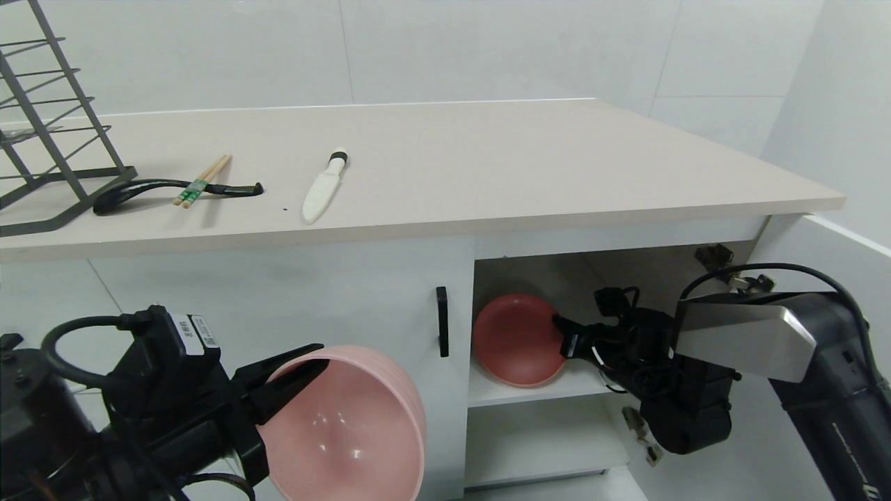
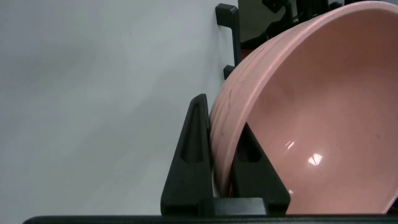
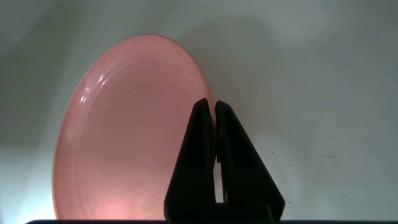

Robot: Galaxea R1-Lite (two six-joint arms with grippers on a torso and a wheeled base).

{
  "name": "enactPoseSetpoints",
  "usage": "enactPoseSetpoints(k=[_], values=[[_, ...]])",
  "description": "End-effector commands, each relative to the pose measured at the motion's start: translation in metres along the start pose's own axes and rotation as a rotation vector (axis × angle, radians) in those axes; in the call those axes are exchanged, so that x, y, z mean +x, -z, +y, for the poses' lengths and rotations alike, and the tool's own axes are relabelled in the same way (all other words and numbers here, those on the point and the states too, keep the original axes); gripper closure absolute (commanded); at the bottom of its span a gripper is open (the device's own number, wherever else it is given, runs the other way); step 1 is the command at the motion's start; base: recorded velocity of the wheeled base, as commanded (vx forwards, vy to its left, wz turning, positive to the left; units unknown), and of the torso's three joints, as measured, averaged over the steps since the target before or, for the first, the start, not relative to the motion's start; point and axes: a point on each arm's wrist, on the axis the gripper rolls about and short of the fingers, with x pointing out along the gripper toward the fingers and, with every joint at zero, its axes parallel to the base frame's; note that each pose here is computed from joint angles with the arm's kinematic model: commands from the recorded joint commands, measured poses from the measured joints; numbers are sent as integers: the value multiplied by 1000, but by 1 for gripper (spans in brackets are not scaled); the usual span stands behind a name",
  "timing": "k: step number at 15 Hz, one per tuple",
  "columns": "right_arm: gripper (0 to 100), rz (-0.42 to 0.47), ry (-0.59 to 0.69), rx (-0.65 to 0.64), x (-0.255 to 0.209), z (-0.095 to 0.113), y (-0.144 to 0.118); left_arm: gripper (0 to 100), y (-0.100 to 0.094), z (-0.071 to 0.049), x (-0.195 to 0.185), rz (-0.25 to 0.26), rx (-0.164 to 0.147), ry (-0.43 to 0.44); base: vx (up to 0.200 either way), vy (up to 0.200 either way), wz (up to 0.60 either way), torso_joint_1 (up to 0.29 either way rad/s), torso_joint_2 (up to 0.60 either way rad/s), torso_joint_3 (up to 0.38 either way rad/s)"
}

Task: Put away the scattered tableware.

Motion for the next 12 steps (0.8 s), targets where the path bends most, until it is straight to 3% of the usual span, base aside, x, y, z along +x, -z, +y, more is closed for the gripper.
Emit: enactPoseSetpoints(k=[1, 5, 6, 10, 12], values=[[100, 2, -4, 2, 5, -1, 6, 100, 0, 0, 0, 1, 1, 0, 0, 0, 0, 0, 0, 0], [100, -28, 46, 39, 10, -2, 7, 100, 1, 0, 1, 5, 0, 1, 0, 0, 0, 0, 0, 0], [0, -36, 61, 37, 12, -4, 8, 100, 1, 0, 1, 5, -1, 1, 0, 0, 0, 0, 0, 0], [0, -50, 87, 27, 16, -9, 9, 100, 2, 0, 3, 7, -2, 0, 0, 0, 0, 0, 0, 0], [0, -111, 114, -11, 0, -14, -27, 100, 3, 1, 5, 7, -2, 0, 0, 0, 0, 0, 0, 0]])
